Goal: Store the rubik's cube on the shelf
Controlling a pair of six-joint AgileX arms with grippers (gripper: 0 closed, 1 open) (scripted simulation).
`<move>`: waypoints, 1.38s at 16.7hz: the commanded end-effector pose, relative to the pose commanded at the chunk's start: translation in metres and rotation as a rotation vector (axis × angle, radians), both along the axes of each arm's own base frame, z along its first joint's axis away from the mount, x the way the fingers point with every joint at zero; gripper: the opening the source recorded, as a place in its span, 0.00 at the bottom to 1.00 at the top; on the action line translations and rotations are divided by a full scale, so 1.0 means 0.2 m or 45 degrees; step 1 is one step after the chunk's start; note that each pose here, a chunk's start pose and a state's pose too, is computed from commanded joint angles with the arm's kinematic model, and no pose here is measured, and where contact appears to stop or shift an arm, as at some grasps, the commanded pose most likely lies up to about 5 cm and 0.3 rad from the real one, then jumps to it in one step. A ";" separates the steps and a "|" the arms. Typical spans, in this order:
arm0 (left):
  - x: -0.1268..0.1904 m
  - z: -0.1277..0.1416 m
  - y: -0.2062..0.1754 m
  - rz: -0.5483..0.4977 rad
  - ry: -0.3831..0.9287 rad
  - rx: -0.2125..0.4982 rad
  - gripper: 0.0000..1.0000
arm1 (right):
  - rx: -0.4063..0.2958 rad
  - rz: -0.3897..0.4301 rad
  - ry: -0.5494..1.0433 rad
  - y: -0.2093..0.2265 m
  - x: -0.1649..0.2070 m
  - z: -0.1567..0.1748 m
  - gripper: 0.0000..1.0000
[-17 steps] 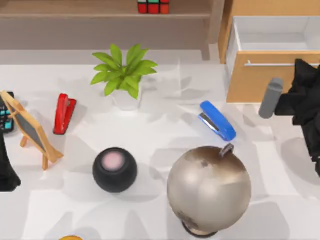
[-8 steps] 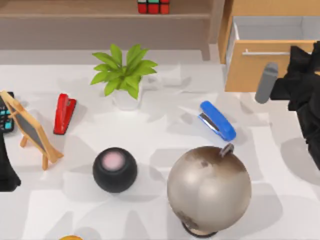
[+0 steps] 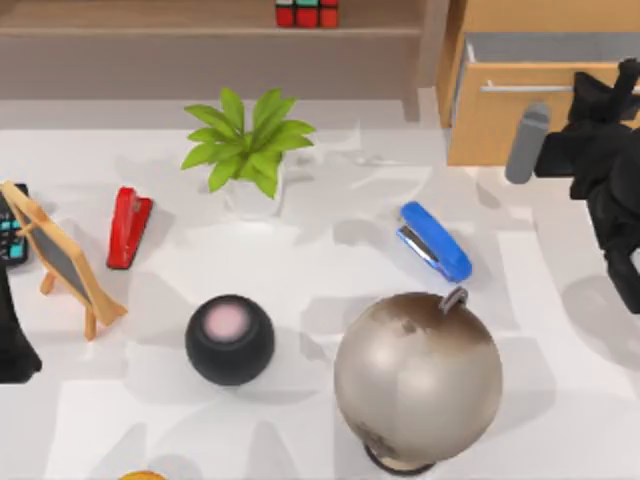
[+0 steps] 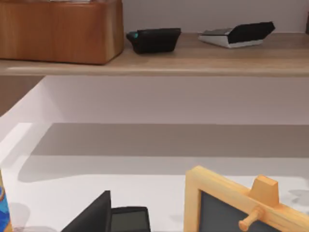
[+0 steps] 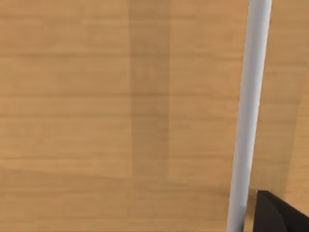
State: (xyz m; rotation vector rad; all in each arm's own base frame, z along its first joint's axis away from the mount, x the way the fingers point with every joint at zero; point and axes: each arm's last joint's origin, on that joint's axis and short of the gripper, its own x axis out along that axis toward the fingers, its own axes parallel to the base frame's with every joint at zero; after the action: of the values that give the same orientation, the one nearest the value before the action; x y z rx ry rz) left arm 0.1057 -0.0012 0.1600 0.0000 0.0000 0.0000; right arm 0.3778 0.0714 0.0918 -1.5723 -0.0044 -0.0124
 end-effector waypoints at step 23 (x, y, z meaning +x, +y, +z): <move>0.00 0.00 0.00 0.000 0.000 0.000 1.00 | 0.000 0.006 -0.008 0.01 0.31 0.01 0.08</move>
State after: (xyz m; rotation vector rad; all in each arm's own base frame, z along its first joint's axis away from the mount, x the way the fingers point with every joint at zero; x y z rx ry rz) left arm 0.1057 -0.0012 0.1600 0.0000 0.0000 0.0000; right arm 0.4400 0.0727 0.0936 -1.5721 -0.0129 -0.0136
